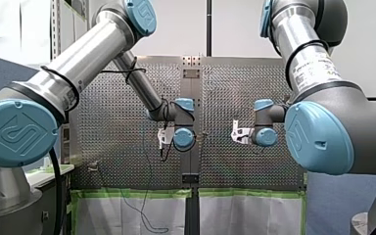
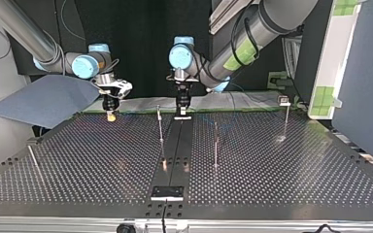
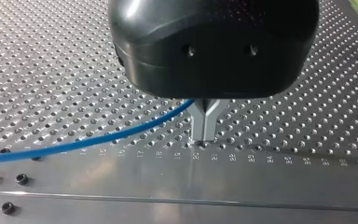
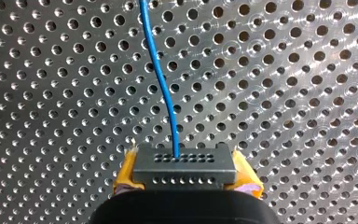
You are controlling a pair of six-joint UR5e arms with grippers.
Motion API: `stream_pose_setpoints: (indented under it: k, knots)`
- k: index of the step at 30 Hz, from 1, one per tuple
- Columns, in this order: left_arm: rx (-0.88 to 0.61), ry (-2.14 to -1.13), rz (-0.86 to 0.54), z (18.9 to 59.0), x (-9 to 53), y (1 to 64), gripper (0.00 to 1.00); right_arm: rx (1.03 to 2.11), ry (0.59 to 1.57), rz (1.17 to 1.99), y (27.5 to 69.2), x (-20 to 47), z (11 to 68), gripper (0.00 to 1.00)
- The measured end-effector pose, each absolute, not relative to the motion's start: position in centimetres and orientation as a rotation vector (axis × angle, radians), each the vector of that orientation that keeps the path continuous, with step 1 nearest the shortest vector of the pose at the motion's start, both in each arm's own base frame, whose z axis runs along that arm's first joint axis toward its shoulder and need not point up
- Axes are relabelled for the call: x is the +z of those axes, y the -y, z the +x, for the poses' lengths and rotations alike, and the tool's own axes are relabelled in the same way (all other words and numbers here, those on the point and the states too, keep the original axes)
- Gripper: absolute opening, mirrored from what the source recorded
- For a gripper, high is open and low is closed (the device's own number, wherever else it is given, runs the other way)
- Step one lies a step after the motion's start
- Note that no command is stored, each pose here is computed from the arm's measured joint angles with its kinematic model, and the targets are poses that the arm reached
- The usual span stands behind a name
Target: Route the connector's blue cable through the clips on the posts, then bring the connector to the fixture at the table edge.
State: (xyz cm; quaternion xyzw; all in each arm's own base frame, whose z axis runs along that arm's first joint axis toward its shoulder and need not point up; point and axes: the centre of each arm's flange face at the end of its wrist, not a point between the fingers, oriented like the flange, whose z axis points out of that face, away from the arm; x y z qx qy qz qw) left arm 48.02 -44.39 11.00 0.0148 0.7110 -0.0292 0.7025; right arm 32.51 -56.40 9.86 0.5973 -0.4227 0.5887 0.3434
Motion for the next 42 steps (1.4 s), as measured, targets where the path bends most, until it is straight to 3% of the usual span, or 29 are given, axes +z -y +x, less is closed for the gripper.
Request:
stream_pose_setpoints:
  k: [42]
  knots:
    - [-0.070,-1.578,-0.010,53.3,11.6,43.7,0.00,1.531,1.083,1.519,58.6,10.8,31.6,0.00]
